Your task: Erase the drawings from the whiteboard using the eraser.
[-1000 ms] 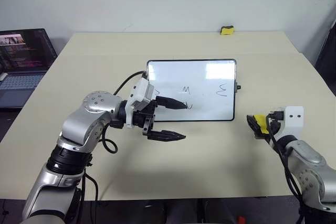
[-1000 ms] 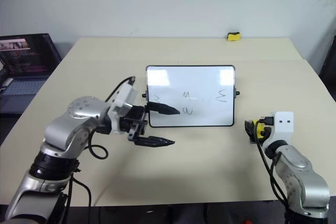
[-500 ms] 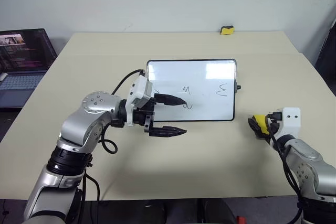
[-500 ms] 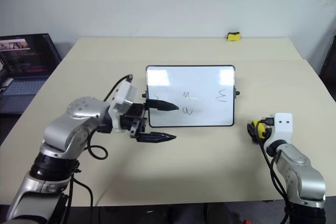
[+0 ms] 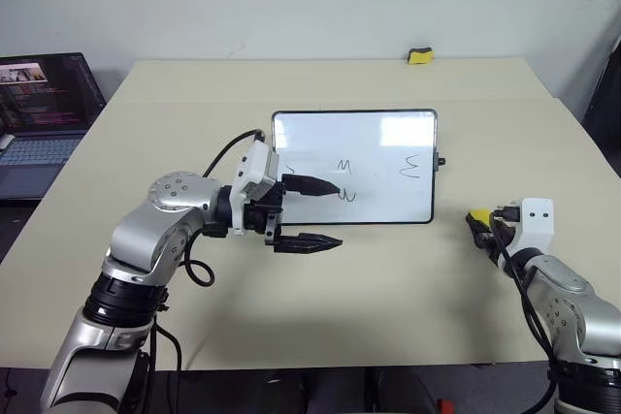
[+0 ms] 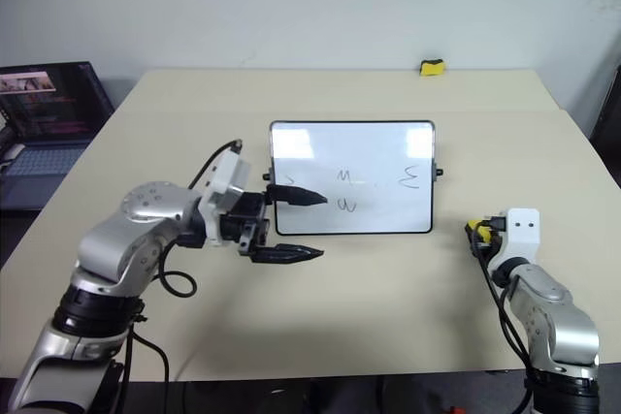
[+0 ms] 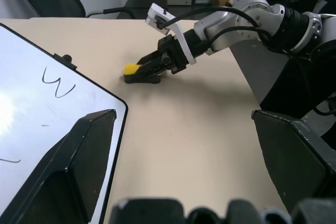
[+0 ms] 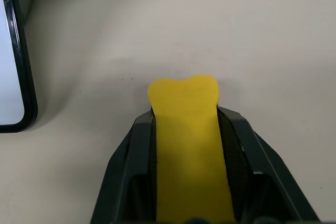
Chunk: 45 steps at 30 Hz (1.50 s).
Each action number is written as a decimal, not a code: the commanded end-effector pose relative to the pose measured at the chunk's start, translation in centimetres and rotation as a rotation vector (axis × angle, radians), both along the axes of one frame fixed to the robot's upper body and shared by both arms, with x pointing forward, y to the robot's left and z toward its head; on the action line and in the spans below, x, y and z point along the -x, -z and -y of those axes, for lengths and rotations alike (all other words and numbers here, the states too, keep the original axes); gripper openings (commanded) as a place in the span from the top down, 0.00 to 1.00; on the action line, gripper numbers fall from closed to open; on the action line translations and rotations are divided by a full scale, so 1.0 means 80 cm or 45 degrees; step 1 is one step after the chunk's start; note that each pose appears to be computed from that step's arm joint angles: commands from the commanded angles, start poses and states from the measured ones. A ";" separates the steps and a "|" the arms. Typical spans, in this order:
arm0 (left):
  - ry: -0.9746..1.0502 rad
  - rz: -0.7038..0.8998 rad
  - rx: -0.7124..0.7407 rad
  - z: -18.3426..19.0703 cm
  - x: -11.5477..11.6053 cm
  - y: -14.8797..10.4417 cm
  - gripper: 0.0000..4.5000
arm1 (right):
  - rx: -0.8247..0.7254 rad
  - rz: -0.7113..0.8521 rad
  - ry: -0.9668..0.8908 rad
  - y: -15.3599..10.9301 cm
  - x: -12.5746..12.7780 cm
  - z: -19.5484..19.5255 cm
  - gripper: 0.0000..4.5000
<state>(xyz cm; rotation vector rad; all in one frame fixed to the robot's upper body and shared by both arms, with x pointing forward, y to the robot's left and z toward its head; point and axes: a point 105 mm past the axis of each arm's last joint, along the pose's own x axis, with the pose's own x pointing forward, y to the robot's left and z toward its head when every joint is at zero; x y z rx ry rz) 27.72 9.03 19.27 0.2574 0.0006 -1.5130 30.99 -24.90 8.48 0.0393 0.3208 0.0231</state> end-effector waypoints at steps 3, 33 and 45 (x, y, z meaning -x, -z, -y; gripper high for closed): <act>-0.196 0.067 0.024 -0.018 -0.015 -0.012 0.00 | 0.092 0.150 -0.055 -0.033 0.003 -0.003 0.72; -0.370 0.103 0.056 -0.022 -0.026 -0.013 0.00 | 0.312 0.854 -0.381 -0.133 -0.085 -0.117 0.72; -0.323 0.101 0.047 -0.012 -0.025 -0.009 0.00 | 0.339 0.718 -0.447 -0.076 -0.090 -0.130 0.72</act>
